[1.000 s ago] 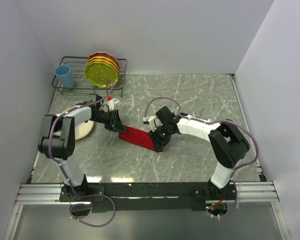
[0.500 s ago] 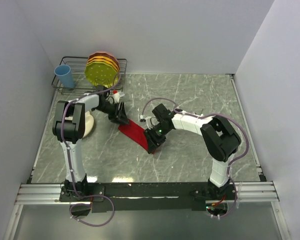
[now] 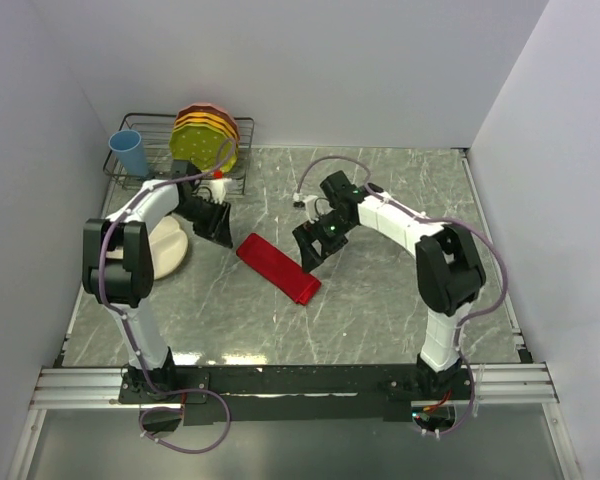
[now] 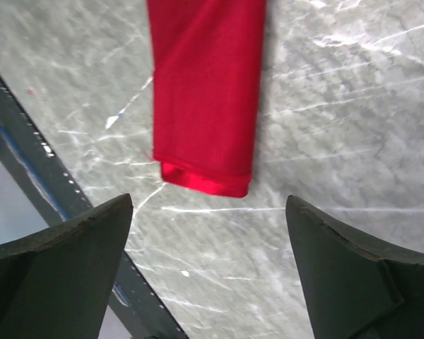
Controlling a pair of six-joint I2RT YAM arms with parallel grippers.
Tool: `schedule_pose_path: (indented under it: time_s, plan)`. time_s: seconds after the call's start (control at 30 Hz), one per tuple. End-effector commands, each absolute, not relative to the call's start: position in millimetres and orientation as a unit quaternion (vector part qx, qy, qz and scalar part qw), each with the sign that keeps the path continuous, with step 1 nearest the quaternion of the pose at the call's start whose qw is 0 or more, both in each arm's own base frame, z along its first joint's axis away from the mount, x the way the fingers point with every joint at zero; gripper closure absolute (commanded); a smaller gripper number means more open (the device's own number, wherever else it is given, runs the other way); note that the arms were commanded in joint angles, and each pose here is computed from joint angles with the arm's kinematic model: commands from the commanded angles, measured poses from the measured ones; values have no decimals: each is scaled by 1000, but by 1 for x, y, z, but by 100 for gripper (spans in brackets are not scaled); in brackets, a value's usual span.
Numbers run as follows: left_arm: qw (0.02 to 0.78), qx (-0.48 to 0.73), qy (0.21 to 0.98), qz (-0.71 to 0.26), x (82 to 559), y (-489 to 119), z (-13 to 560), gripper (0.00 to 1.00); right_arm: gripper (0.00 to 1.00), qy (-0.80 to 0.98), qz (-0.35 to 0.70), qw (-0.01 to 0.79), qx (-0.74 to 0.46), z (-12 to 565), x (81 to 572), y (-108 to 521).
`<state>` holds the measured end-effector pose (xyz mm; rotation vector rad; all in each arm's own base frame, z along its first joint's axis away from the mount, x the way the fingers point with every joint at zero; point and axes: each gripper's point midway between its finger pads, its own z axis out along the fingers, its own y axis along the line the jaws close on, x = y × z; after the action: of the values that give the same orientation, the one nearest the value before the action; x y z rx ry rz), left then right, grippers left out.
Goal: Fold the napkin into a case and place the utensils inside
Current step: Rotate the smaller rectangle-folded napkin at the center of the board.
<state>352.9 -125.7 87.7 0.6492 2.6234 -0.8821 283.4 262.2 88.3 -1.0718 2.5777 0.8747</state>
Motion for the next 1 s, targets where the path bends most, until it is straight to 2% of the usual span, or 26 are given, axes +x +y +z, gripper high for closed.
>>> schedule_pose_path:
  time_s: [0.0, 0.23, 0.6, 0.83, 0.97]
  plan:
    - [112, 276, 920, -255, 331, -125, 68, 62, 1, 879, 276, 67, -382, 72, 282, 258]
    - [80, 292, 923, -239, 328, -154, 34, 61, 1, 874, 300, 20, -382, 53, 258, 261]
    - [98, 347, 898, -253, 352, -211, 24, 58, 5, 840, 342, -43, -419, 42, 184, 284]
    - [106, 359, 885, -276, 354, -222, 41, 52, 3, 825, 357, -43, -435, 52, 166, 292]
    - [171, 317, 888, -286, 392, -207, 84, 52, 1, 833, 359, -21, -420, 71, 171, 279]
